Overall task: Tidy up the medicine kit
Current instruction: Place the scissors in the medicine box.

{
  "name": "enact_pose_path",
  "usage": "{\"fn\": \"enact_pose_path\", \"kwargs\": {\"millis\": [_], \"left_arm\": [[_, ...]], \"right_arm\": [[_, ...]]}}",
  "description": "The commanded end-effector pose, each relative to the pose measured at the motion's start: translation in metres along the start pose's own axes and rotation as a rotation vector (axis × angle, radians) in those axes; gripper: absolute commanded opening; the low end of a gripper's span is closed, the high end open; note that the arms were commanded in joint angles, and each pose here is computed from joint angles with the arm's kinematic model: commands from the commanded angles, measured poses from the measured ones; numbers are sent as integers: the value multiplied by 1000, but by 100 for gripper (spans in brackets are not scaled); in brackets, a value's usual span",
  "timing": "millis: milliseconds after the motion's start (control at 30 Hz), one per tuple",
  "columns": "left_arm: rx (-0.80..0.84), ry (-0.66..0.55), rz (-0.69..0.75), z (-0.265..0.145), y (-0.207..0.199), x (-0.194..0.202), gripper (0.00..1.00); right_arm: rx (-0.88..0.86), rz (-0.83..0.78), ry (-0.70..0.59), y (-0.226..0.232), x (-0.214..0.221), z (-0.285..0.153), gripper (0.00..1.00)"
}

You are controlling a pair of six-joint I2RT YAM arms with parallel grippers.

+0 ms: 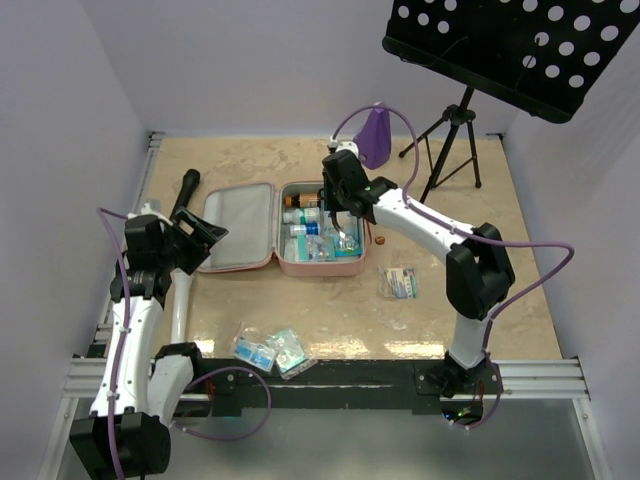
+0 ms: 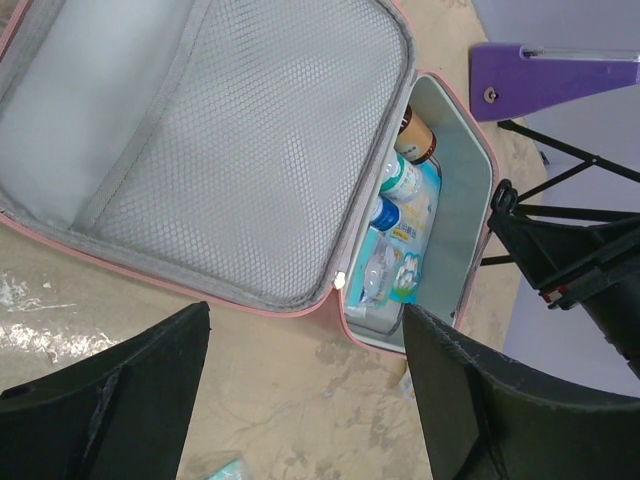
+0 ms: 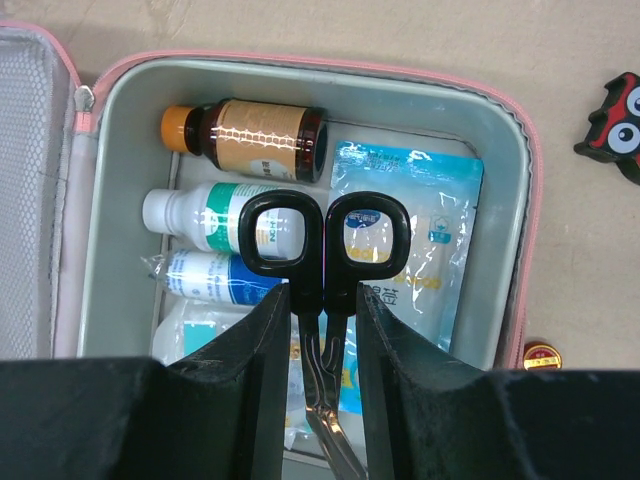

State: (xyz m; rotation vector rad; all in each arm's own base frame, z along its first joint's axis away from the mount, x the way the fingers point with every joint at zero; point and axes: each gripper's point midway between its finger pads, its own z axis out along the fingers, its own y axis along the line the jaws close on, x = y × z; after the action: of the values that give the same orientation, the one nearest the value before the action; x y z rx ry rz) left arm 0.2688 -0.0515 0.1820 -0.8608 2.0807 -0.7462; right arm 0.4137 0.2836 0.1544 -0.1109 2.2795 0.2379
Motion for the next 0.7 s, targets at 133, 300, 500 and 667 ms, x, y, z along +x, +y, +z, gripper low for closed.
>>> {"fn": "enact_pose_path", "kwargs": {"millis": [133,300,500,667], "left_arm": [[46,-5,15,3,-8,-2,82],[48,-4,16,3,-8,-2,82],[43,2,14,5,-4,2,82],[37,0,17,4,-4,1,82]], "right_arm": [[-21,83,-41,-3,-7,17,8],[-29,90,-3,-4,12,30,9],[-23,89,50,-6,37,48,8],[-28,98,64,-3,43,55,9]]}}
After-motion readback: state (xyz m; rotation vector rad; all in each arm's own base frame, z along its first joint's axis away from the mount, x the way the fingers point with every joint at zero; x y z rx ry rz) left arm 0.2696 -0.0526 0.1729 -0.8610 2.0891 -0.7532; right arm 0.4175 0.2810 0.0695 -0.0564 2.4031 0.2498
